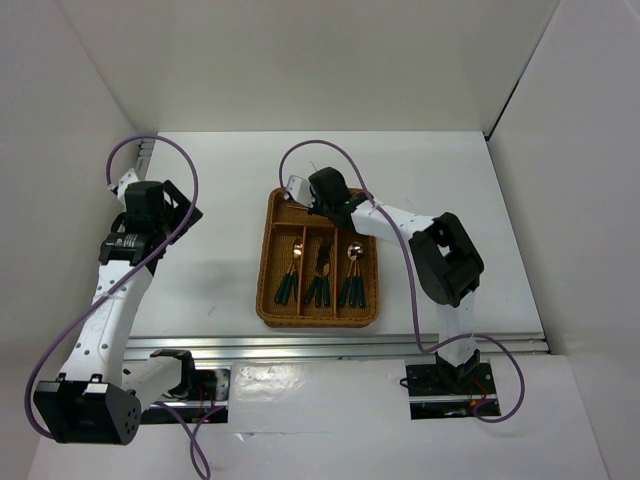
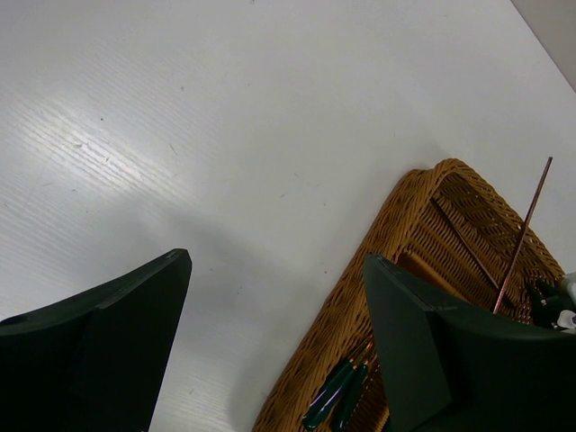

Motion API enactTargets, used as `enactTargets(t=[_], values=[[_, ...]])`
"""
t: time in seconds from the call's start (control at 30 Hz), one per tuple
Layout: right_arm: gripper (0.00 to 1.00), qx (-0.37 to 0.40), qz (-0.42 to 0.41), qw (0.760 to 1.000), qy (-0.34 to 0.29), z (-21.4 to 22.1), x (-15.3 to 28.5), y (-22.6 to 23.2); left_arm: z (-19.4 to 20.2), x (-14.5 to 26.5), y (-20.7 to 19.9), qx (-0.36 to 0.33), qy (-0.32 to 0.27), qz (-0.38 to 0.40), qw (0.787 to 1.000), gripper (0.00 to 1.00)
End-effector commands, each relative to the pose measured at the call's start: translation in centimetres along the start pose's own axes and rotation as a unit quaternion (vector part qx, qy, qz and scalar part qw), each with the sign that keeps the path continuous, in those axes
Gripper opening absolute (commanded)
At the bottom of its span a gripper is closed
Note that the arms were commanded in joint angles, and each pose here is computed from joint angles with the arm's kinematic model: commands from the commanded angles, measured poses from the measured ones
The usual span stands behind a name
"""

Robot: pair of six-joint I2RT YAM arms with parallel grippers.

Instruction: Sort the eating utensils into containers

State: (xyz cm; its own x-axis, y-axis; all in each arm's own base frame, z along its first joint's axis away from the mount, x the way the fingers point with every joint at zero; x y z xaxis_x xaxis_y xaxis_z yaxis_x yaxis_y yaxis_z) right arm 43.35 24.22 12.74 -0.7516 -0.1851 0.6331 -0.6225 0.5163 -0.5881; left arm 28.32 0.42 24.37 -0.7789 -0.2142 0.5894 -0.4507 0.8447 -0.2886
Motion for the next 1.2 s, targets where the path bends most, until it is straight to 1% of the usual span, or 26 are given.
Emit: enactTargets(t=[0.0,0.03,0.1,0.17,0.2,0.23,0.27,0.3,0.33,0.37,0.4,0.47,0.57,0.67,0.7,0.8,0.83,0.9,1.0,1.03,1.07,1.1,1.13,1.17], values=[[0.19,-0.014,-0.002,1.000,-0.020,-0.9,1.1,-0.9,-0.2,-0.1,0.0,0.000,-0.005,0.001,1.000,0.92],[0.19,-0.012,0.000,1.000,-0.011,-0.5,0.8,-0.7,-0.2,-0.1,0.0,0.000,-0.005,0.001,1.000,0.92],[0.20,-0.021,0.018,1.000,-0.015,-0.8,0.8,-1.2,-0.2,-0.1,0.1,-0.004,-0.005,0.001,1.000,0.92],[0.24,-0.050,0.018,0.998,-0.036,-2.1,1.3,-2.4,-0.2,-0.1,0.1,-0.004,-0.005,0.001,1.000,0.92],[0.27,-0.072,0.021,0.996,-0.047,-2.2,1.5,-3.6,-0.2,-0.1,0.1,-0.004,-0.005,0.001,1.000,0.92],[0.31,-0.110,0.000,0.992,-0.067,-2.9,1.8,-3.8,-0.2,-0.1,0.1,-0.004,-0.005,0.001,1.000,0.92],[0.36,-0.132,-0.013,0.988,-0.085,-4.0,2.9,-5.0,-0.4,-0.1,0.0,-0.003,-0.009,0.003,1.000,0.92],[0.38,-0.152,-0.032,0.983,-0.101,-4.5,3.5,-5.5,-0.4,-0.1,0.0,-0.003,-0.009,0.003,1.000,0.92],[0.40,-0.174,-0.077,0.974,-0.127,-4.8,3.9,-5.9,-0.4,-0.1,0.0,-0.003,-0.009,0.003,1.000,0.92],[0.43,-0.199,-0.100,0.965,-0.138,-4.9,4.4,-5.9,-0.5,-0.1,-0.1,-0.002,-0.013,0.006,1.000,0.92],[0.50,-0.212,-0.107,0.958,-0.160,-5.2,5.3,-7.1,-0.5,-0.1,-0.3,-0.002,-0.010,0.010,1.000,0.92],[0.55,-0.229,-0.136,0.946,-0.184,-5.8,5.6,-6.7,-0.2,-0.3,-0.4,-0.003,-0.003,0.014,1.000,0.92],[0.55,-0.241,-0.162,0.940,-0.180,-5.8,5.0,-5.7,-0.1,-0.8,-0.5,-0.009,0.003,0.016,1.000,0.92],[0.51,-0.246,-0.208,0.933,-0.161,-5.6,4.0,-4.1,-0.1,-0.8,-0.5,-0.014,0.003,0.016,1.000,0.92],[0.48,-0.258,-0.214,0.930,-0.151,-5.5,3.8,-3.8,-0.1,-0.8,-0.5,-0.020,0.003,0.016,1.000,0.92],[0.46,-0.274,-0.235,0.921,-0.145,-5.5,3.4,-2.9,0.1,-1.0,-0.4,-0.026,0.007,0.014,1.000,0.93],[0.46,-0.278,-0.237,0.920,-0.141,-5.2,3.1,-2.5,0.1,-1.3,-0.6,-0.026,0.010,0.020,0.999,0.93],[0.42,-0.286,-0.232,0.919,-0.137,-5.0,2.9,-2.5,0.6,-1.7,-0.9,-0.041,0.019,0.033,0.998,0.94],[0.40,-0.302,-0.201,0.920,-0.149,-4.9,3.9,-3.4,1.4,-2.6,-1.9,-0.064,0.045,0.069,0.995,0.95],[0.40,-0.314,-0.186,0.916,-0.164,-5.4,5.2,-4.3,1.3,-2.7,-2.1,-0.078,0.049,0.078,0.993,0.97],[0.52,-0.319,-0.174,0.915,-0.174,-5.3,5.5,-4.5,1.5,-3.0,-2.3,-0.084,0.052,0.085,0.991,1.00],[0.58,-0.327,-0.153,0.915,-0.180,-5.2,6.0,-5.1,1.7,-3.2,-2.4,-0.091,0.058,0.089,0.990,1.00],[0.63,-0.342,-0.138,0.911,-0.186,-5.2,6.7,-5.6,1.4,-3.2,-2.7,-0.103,0.049,0.103,0.988,1.00],[0.72,-0.353,-0.113,0.906,-0.207,-5.0,8.2,-6.9,1.2,-3.2,-2.9,-0.112,0.045,0.112,0.986,1.00]])
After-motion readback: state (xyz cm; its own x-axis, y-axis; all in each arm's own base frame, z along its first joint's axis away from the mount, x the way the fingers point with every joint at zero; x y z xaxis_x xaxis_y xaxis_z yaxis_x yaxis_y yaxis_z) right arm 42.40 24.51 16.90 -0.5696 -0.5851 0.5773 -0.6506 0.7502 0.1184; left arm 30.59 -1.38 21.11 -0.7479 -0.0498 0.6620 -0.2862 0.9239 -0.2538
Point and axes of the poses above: each gripper's point midway between its finger pads, its own x axis back along the fingers, its own y axis along the line the jaws close on, z = x × y, the point moved 4 cm from there along x, back along the fingers, and after that the axes turned 11 degrees about -x, right-handed, at the moved point
